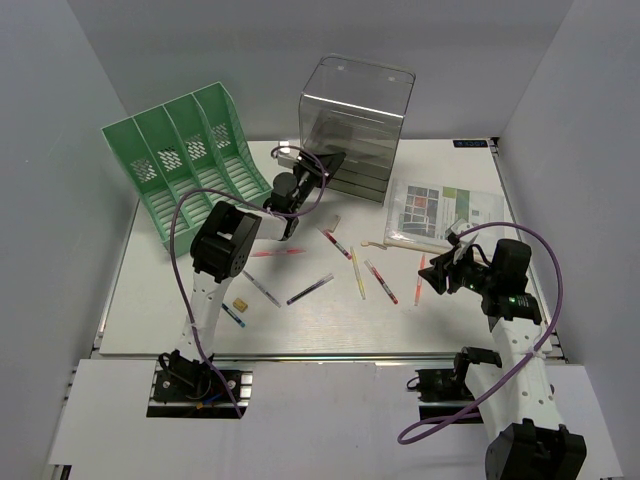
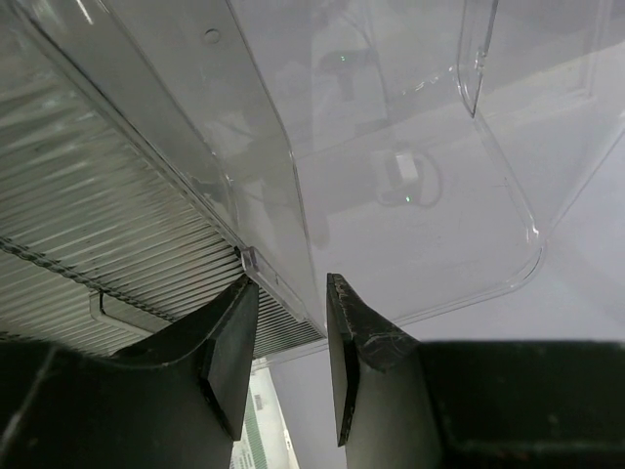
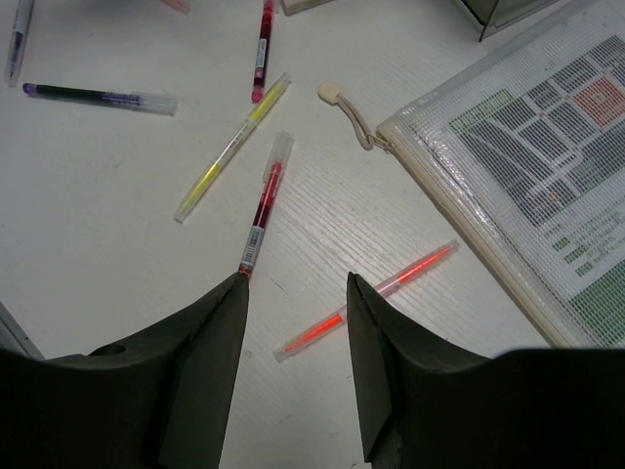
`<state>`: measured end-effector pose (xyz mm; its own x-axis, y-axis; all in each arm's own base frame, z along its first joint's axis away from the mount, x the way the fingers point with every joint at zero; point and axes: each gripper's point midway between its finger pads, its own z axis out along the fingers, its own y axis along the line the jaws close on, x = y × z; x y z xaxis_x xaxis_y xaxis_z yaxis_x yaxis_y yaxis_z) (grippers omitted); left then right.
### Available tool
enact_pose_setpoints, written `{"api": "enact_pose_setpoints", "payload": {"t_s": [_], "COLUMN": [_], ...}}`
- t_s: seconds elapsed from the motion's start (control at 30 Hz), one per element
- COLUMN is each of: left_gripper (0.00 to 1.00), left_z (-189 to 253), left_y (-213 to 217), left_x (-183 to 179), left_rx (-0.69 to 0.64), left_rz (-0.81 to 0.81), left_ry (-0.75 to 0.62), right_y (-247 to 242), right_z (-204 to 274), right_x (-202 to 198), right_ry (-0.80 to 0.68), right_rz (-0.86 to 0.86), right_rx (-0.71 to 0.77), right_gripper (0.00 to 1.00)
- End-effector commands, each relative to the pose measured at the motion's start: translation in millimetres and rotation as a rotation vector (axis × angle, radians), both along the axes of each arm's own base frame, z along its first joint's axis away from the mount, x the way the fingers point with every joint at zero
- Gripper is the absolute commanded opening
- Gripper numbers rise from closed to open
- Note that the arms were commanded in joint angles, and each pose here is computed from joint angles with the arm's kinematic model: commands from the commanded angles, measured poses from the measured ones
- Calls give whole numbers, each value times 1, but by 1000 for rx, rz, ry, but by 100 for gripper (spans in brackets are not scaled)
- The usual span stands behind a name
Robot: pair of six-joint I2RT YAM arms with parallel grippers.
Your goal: Organize the desk
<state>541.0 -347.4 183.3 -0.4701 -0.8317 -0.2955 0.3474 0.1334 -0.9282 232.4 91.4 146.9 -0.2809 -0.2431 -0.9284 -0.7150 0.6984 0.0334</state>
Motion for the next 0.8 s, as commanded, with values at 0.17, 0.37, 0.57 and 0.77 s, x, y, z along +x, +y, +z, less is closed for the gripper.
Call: {"api": "enact_pose_setpoints", "payload": {"t_s": [0.17, 0.37, 0.57, 0.77], "left_gripper": [44, 44, 44, 44], "left_z": [50, 60, 67, 73], "left_y": [6, 9, 10, 8], "left_x": [-13, -23, -28, -28], "left_rx": [-65, -74, -76, -78], "left_rz": [7, -6, -15, -23], "left_ry": [-109, -134, -148, -158], "right_y": [1, 0, -1, 0], "right_z": [4, 2, 1, 1], "right_x": [3, 4, 4, 4], "right_ry": [-40, -34, -31, -32], "right_rz": [9, 5, 4, 5], "right_rx": [-16, -19, -20, -23], "right_gripper": [51, 51, 51, 51]}}
